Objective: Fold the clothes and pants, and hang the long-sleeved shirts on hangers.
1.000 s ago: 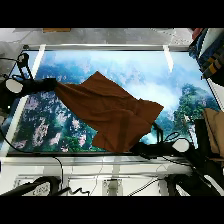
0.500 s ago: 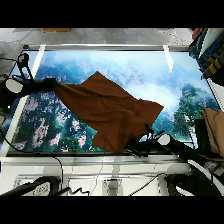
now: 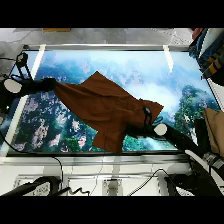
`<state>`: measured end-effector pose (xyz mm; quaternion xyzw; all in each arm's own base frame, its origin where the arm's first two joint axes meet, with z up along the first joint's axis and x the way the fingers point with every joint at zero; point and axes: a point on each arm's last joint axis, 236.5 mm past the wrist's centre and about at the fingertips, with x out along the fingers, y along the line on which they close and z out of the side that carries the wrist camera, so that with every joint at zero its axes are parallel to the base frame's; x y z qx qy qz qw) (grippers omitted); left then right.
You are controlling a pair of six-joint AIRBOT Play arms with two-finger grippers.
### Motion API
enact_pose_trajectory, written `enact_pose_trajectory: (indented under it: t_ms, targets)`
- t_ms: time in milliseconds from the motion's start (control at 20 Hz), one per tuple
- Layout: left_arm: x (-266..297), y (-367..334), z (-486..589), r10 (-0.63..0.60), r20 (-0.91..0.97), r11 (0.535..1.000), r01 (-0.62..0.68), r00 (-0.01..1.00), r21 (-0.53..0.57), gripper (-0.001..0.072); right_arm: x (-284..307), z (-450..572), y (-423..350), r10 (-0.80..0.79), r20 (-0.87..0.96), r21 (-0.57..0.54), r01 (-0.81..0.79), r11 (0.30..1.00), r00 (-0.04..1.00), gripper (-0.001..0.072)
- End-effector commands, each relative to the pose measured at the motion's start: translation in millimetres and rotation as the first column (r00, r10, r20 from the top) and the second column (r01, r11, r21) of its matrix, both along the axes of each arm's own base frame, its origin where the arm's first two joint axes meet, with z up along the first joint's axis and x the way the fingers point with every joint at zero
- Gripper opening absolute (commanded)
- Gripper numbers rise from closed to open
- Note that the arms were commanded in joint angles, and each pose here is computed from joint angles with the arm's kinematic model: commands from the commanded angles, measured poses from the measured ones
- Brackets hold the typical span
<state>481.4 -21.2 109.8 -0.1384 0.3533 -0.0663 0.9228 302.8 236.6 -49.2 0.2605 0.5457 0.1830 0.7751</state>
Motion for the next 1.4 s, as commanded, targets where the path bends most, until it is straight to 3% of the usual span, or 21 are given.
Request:
enact_pose_trajectory:
  t_ms: [0,200,450,700,950,1150,1250,1350]
  targets:
    - [-1.6,9.3,34.5,0.028,0.092,1.000,-0.030,0.995,0.010,0.0018,66.8,87.3,-14.3,0.015,0.281,-0.047,-0.001,0.999,0.960,0.0010]
    - [-26.7,33.8,123.6,0.096,0.308,0.994,-0.108,0.946,0.023,0.0018,106.4,228.3,-73.5,-0.106,0.530,0.008,0.120,0.993,0.841,0.0010]
    - [-101.1,49.6,243.8,0.145,0.583,0.980,-0.198,0.799,0.028,0.0018,56.8,379.1,-140.0,-0.109,0.779,-0.045,0.229,0.972,0.617,0.0010]
    - [-216.6,36.6,365.8,0.139,0.860,0.967,-0.255,0.491,-0.011,0.0018,-37.9,511.3,-154.5,-0.111,0.942,0.027,0.259,0.965,0.315,0.0010]
    - [-324.6,17.9,421.2,0.110,0.962,0.963,-0.266,0.250,-0.041,0.0018,-115.3,581.9,-160.4,-0.128,0.986,0.098,0.246,0.964,0.108,0.0010]
    - [-333.0,17.0,424.2,0.106,0.967,0.962,-0.271,0.232,-0.040,0.0017,-114.4,599.8,-163.3,-0.147,0.987,0.128,0.249,0.960,0.058,0.0010]
    - [-307.0,22.7,416.0,0.116,0.953,0.961,-0.273,0.280,-0.037,0.0017,-83.5,591.6,-162.3,-0.149,0.984,0.120,0.258,0.959,0.098,0.0010]
    - [-260.0,27.2,391.4,0.132,0.908,0.968,-0.248,0.397,-0.032,0.0018,-33.9,566.3,-159.5,-0.135,0.972,0.078,0.274,0.959,0.194,0.0010]
